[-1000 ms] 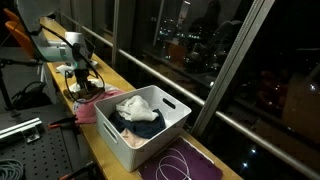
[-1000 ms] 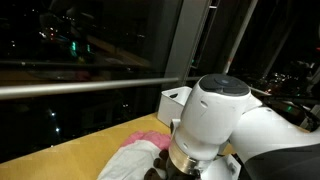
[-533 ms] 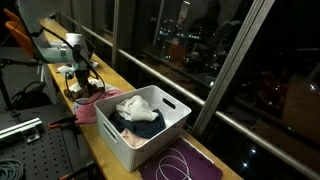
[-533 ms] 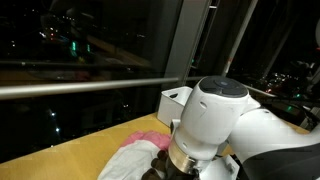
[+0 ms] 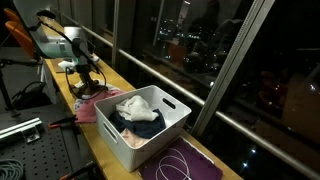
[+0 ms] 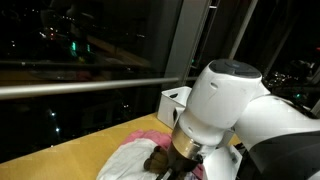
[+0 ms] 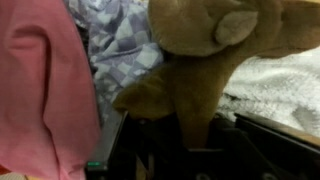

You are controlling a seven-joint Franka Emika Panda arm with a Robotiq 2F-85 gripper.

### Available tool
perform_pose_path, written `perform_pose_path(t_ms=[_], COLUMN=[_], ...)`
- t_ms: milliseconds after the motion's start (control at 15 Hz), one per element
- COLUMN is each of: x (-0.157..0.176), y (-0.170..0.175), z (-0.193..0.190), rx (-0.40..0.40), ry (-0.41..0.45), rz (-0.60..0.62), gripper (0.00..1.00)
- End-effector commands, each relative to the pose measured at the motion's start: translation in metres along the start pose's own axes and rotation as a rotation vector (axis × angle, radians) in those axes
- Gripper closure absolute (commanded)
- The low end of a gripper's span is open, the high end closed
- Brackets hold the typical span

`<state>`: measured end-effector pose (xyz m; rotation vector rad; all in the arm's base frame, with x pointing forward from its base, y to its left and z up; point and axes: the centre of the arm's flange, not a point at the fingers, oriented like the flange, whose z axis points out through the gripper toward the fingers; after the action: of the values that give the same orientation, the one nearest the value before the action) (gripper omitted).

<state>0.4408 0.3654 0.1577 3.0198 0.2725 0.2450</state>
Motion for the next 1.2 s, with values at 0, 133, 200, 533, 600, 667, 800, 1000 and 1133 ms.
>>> perform_pose_path(t_ms=[0, 133, 200, 533, 600, 667, 800, 1000, 1133], x=[-0.002, 0.002, 0.001, 0.004, 0.004, 0.005, 0.004, 0.002, 0.001], y=[0.033, 0.052, 0.065, 0.125, 0.138, 0.15, 0.174, 0.207, 0.227], z=[-0.054, -0.076, -0.09, -0.148, -0.158, -0.168, -0.186, -0.213, -0.233], rx=[-0.012, -0.019, -0.023, -0.048, -0.056, -0.064, -0.076, -0.097, -0.114], ry=[0.064, 0.093, 0.11, 0.182, 0.192, 0.201, 0.216, 0.242, 0.262], rz=[0.033, 0.053, 0.064, 0.121, 0.134, 0.151, 0.18, 0.213, 0.227], gripper=[0.99, 0.99, 0.99, 0.99, 0.99, 0.99, 0.99, 0.99, 0.99])
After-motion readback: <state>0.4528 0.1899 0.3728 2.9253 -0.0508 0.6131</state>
